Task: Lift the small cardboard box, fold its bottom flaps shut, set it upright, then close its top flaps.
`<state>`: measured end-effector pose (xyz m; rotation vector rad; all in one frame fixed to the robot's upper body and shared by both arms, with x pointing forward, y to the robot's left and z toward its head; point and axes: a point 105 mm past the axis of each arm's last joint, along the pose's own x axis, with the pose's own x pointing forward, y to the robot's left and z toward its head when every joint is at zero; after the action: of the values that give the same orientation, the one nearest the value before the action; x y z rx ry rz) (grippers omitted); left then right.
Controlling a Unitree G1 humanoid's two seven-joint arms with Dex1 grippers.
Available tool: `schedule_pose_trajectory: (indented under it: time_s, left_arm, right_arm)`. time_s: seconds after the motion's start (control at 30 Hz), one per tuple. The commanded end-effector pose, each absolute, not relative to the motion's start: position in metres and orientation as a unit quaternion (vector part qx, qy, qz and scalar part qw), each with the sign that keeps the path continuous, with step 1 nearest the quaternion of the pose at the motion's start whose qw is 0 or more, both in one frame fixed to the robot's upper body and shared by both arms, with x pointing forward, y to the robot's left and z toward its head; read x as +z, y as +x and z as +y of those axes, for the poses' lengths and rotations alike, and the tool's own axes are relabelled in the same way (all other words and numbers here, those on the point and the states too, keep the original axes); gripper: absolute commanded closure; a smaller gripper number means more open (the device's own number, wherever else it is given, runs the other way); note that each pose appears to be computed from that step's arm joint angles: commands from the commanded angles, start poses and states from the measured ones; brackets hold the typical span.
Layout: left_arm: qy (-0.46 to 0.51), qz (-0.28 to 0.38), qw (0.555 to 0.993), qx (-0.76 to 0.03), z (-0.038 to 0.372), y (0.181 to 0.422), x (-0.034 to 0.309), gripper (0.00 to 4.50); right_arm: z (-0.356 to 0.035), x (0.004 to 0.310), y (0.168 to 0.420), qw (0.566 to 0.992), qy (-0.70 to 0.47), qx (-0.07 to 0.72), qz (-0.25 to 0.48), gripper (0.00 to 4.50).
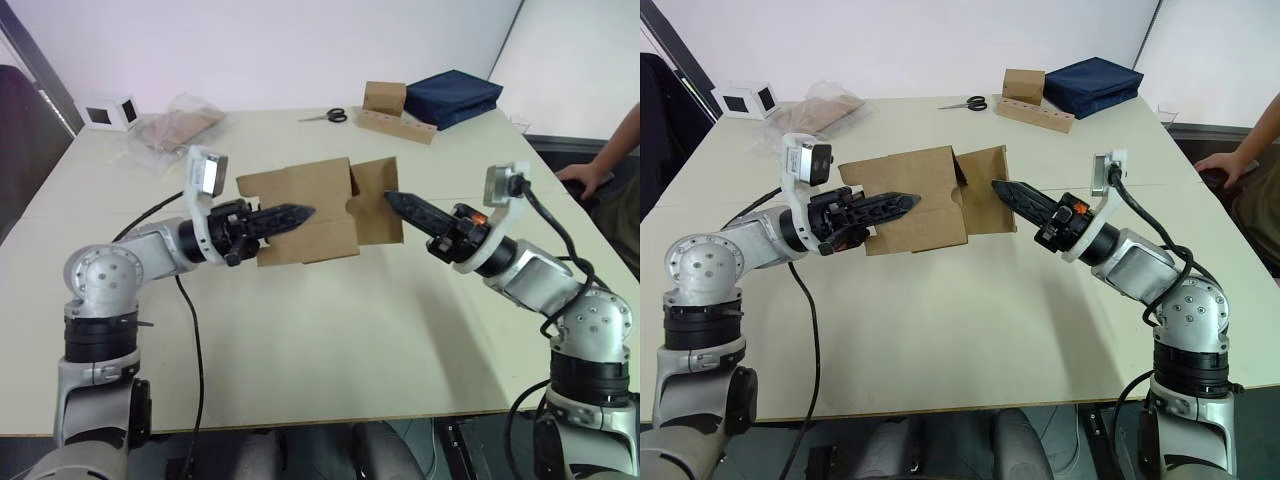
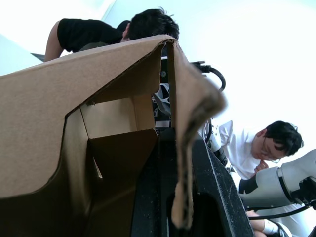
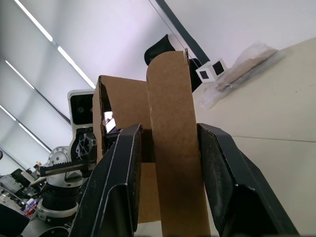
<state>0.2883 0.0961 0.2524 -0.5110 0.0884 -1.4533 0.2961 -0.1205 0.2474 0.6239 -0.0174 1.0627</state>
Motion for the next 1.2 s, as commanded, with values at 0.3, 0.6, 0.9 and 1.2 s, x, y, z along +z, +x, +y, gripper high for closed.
schedule_pose_trajectory:
  time_s: [0.3,0.6,0.9,1.2]
  left_arm:
    - [-0.221,0.019,0.720,-0.657,0.097,0.291,0.260,4.50]
    - [-0.221,0.011,0.711,-0.667,0.092,0.287,0.265,4.50]
    - [-0.221,0.011,0.711,-0.667,0.091,0.286,0.264,4.50]
    - [-0.221,0.010,0.713,-0.666,0.091,0.287,0.263,4.50]
  right_arm:
    - [-0.109,0.269,0.270,0.796,0.282,0.534,-0.038,2.77]
    - [-0.107,0.258,0.272,0.804,0.279,0.525,-0.025,2.77]
    - [-0.107,0.258,0.274,0.807,0.276,0.522,-0.029,2.77]
    - [-0.106,0.260,0.274,0.805,0.279,0.523,-0.034,2.77]
